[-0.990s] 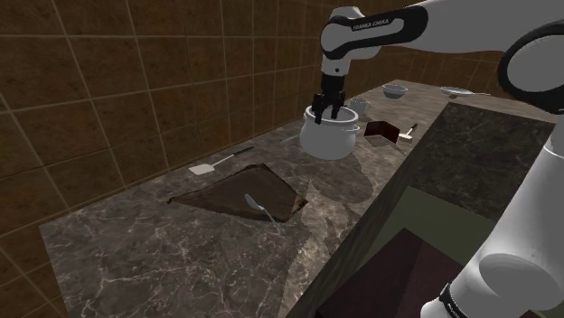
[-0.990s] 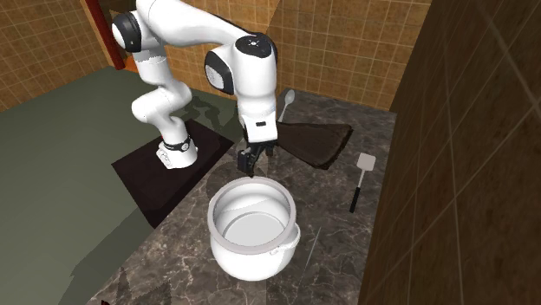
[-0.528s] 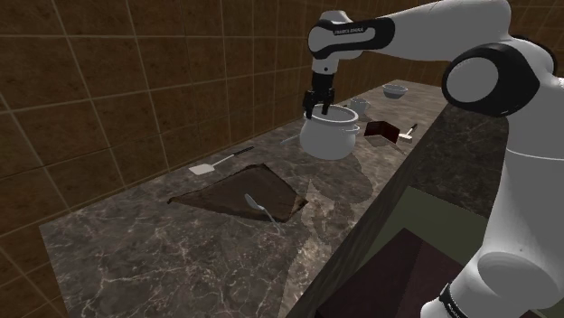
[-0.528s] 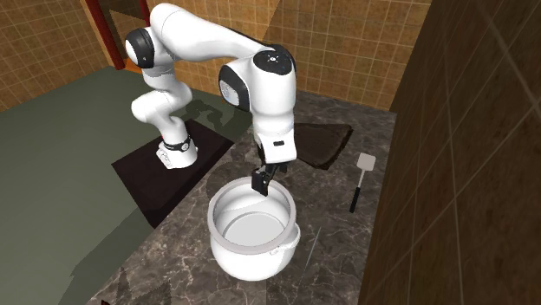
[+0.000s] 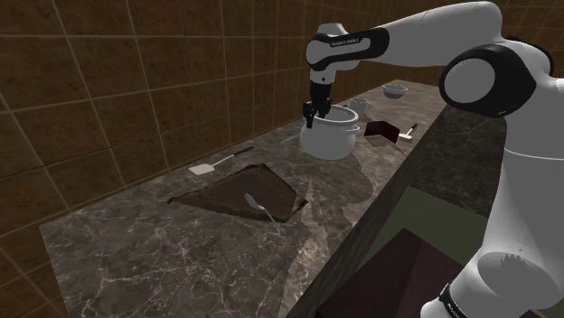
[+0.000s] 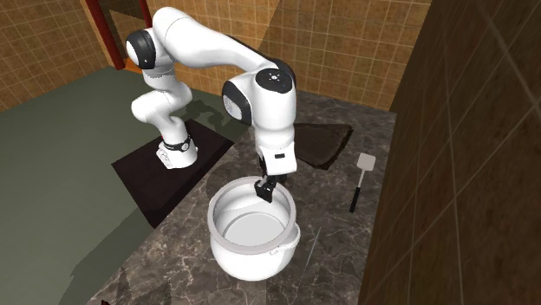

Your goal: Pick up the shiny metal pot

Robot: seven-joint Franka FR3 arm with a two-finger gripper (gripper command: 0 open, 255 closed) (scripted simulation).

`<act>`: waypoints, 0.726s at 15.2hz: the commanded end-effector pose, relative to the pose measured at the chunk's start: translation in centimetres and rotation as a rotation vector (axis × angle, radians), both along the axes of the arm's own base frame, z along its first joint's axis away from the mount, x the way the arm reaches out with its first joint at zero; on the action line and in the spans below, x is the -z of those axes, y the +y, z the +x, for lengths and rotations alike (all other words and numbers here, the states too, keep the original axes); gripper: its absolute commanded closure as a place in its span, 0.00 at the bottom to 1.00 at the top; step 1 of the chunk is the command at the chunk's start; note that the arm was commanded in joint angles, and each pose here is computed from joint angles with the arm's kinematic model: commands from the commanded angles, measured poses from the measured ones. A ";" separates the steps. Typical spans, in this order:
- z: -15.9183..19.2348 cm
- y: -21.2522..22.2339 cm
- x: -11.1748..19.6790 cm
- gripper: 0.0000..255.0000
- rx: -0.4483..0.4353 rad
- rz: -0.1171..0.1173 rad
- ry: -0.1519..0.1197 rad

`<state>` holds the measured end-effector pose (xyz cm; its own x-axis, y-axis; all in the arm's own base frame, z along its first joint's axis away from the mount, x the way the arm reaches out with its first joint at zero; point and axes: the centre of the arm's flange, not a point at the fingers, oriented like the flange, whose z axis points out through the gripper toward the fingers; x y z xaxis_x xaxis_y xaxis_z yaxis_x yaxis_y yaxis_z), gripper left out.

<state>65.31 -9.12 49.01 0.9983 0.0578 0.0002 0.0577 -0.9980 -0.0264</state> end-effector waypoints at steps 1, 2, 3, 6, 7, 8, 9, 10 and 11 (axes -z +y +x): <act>0.0 0.0 0.1 1.00 0.000 0.000 0.000; 0.0 0.0 0.1 1.00 0.000 0.000 0.000; 0.0 0.0 0.1 1.00 0.000 0.000 0.000; 0.0 0.0 0.1 1.00 0.000 0.000 0.000; 0.0 0.0 0.1 1.00 0.000 0.000 0.000; 0.0 0.0 0.1 1.00 0.000 0.000 0.000; -0.1 0.0 0.1 1.00 0.000 0.000 0.000; -0.1 0.0 -0.4 1.00 0.000 0.000 0.000; -0.1 0.0 -0.9 1.00 0.000 0.000 0.000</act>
